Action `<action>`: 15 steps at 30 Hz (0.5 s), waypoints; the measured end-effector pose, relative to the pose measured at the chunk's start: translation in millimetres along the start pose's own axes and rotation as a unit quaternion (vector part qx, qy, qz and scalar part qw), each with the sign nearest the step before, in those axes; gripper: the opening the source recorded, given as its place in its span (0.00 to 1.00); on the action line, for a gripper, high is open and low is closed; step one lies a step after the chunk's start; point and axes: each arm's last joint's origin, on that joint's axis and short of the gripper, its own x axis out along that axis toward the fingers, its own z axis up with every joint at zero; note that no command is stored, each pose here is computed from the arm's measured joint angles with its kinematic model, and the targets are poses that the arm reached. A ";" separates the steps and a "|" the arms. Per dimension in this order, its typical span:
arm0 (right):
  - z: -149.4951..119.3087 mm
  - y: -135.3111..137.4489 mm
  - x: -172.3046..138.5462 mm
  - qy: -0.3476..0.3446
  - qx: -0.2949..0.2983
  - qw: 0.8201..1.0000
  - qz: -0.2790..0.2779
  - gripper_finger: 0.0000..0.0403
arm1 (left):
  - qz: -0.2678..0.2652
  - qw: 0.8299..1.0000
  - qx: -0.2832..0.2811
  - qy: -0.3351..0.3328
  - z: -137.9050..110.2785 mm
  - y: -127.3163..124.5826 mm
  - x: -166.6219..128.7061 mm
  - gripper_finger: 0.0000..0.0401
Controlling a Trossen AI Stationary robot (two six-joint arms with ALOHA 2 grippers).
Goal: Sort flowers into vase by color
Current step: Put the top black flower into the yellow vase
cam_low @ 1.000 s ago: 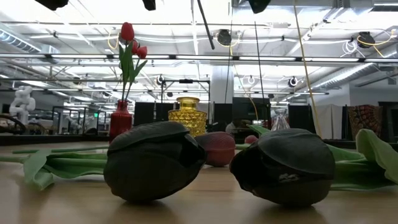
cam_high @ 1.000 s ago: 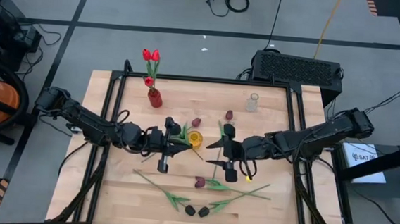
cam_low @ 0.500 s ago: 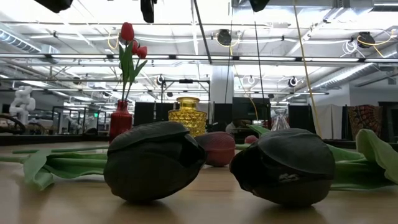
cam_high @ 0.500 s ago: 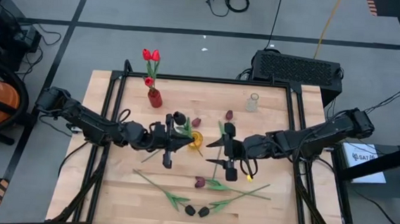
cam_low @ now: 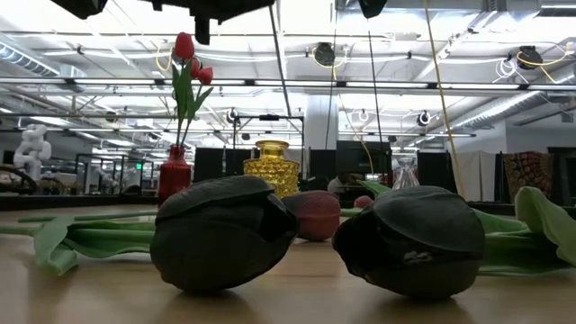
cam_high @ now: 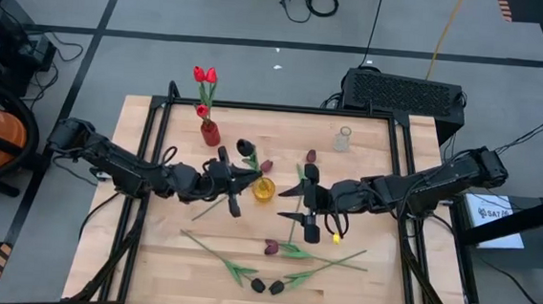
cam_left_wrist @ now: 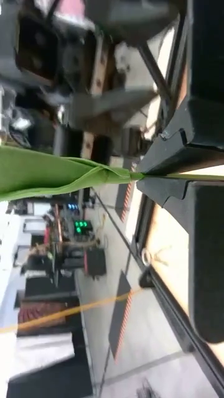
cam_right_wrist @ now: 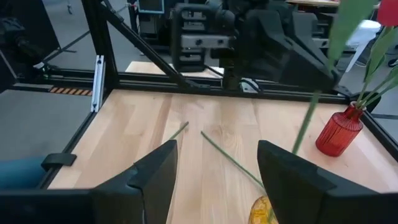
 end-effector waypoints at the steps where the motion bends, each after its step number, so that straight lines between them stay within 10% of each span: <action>1: -0.5 0.0 0.0 0.002 -0.001 1.000 0.000 0.53 | 0.003 1.000 0.003 0.006 -1.2 0.8 0.3 0.03; 15: -13.5 -1.1 -0.9 0.069 -0.012 0.998 -0.004 0.53 | 0.036 0.999 0.004 0.027 -7.3 14.7 -4.1 0.03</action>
